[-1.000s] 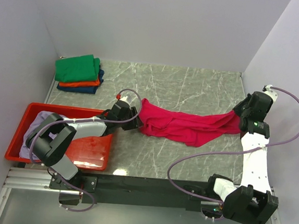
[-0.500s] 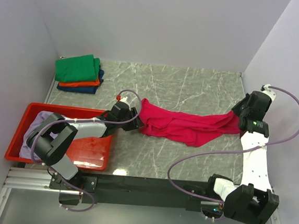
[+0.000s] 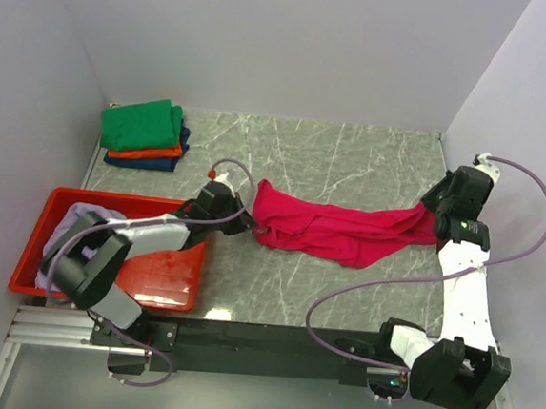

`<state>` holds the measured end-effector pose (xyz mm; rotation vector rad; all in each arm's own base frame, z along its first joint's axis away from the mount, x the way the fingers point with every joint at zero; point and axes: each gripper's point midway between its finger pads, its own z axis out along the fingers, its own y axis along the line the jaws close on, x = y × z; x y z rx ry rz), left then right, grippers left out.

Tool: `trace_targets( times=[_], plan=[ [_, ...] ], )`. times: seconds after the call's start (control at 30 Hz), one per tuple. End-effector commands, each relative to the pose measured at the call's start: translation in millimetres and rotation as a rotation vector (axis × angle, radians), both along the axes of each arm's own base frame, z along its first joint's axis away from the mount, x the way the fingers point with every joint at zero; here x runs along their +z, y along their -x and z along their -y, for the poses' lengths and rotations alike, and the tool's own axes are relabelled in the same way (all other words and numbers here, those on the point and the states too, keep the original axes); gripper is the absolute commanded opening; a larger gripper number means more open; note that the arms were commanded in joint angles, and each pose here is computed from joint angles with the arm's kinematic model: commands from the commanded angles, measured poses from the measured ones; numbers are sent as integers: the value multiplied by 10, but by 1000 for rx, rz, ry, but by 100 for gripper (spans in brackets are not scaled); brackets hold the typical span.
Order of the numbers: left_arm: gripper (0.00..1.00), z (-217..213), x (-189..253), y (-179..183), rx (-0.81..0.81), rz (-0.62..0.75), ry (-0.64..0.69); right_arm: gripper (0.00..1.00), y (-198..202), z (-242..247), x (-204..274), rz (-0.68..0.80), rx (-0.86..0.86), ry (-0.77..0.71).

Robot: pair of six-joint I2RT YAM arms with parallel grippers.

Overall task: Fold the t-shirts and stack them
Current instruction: Flatten the tshirt out

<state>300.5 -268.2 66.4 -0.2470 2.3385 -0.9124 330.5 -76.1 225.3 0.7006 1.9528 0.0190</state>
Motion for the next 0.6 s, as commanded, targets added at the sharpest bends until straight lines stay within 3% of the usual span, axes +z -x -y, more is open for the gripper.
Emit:
trace_targets(
  times=[0.0,0.3,0.57],
  plan=[
    [0,-145,683,-209,42,155,58,0,11,-117,277,64,44,33],
    [0,-869,1992,-81,189,404,80,0,139,-468,785,140,143,57],
    [0,-1408,3136,411,301,634,75,0,789,-533,1810,342,155,115]
  ],
)
